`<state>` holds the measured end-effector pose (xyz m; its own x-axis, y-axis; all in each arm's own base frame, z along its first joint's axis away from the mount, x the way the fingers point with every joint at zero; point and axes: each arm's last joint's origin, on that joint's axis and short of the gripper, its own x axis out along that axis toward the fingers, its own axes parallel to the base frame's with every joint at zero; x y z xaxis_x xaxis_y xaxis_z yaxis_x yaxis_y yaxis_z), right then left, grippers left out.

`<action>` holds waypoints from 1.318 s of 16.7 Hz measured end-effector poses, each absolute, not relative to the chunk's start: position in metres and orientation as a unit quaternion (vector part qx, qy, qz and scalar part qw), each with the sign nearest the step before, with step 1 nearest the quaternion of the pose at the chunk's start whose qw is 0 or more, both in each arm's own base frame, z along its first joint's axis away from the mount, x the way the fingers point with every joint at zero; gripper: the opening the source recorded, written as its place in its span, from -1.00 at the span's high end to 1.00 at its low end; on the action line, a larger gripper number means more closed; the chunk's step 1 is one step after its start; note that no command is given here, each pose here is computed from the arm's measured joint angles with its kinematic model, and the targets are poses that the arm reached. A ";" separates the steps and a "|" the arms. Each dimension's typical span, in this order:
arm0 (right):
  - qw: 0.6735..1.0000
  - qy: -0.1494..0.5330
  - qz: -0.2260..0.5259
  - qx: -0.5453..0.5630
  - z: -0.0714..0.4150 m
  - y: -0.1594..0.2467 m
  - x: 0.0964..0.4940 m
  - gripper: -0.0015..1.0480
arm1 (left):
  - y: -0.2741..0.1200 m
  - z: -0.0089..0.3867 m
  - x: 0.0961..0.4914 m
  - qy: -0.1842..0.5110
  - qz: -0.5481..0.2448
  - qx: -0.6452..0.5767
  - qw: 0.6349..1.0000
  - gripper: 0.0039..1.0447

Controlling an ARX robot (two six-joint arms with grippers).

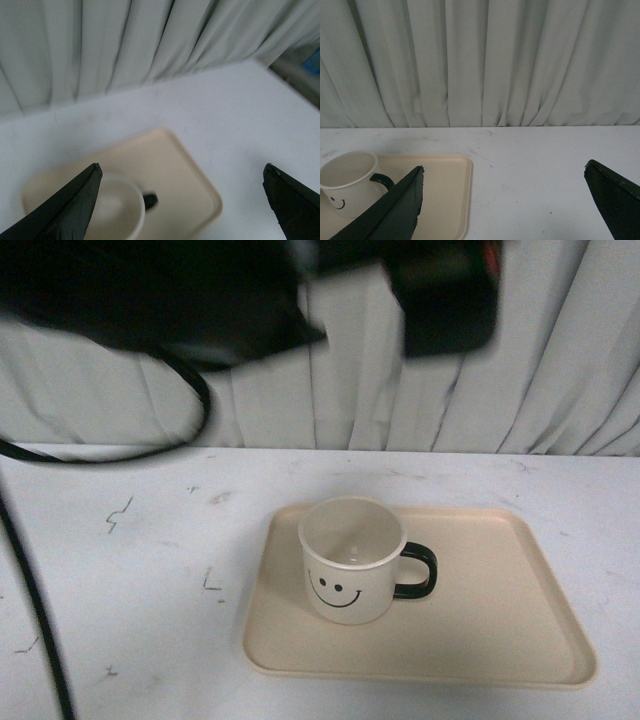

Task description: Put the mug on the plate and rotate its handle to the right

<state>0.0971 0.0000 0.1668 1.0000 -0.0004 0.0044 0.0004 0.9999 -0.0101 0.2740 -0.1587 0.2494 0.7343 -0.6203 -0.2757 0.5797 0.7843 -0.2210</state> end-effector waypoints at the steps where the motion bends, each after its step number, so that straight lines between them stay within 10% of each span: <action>1: 1.000 -0.002 0.000 -0.005 0.167 0.000 0.097 -0.87 | -0.125 0.274 0.256 0.052 -0.345 -0.052 0.936 -0.88; 3: 1.000 -0.002 0.001 -0.005 0.167 0.000 0.097 -0.87 | -0.097 0.295 0.227 -0.040 -0.182 -0.033 0.982 -0.58; 5: 1.000 -0.002 0.000 -0.005 0.167 0.000 0.097 -0.87 | -0.066 0.241 0.210 0.015 -0.011 -0.004 1.000 -0.03; 9: 1.000 -0.002 0.000 -0.005 0.167 0.000 0.097 -0.87 | -0.033 0.220 0.177 -0.011 0.003 -0.011 1.000 0.92; 22: 1.000 -0.002 0.000 -0.005 0.167 0.000 0.097 -0.87 | 0.000 0.176 0.129 0.004 -0.001 -0.007 1.000 0.97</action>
<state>0.0971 0.0000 0.1668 1.0000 0.0000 0.0040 0.0000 0.9999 -0.0101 0.1290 -0.0004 0.1761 1.0000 -0.0031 -0.0090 0.0029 0.9999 -0.0143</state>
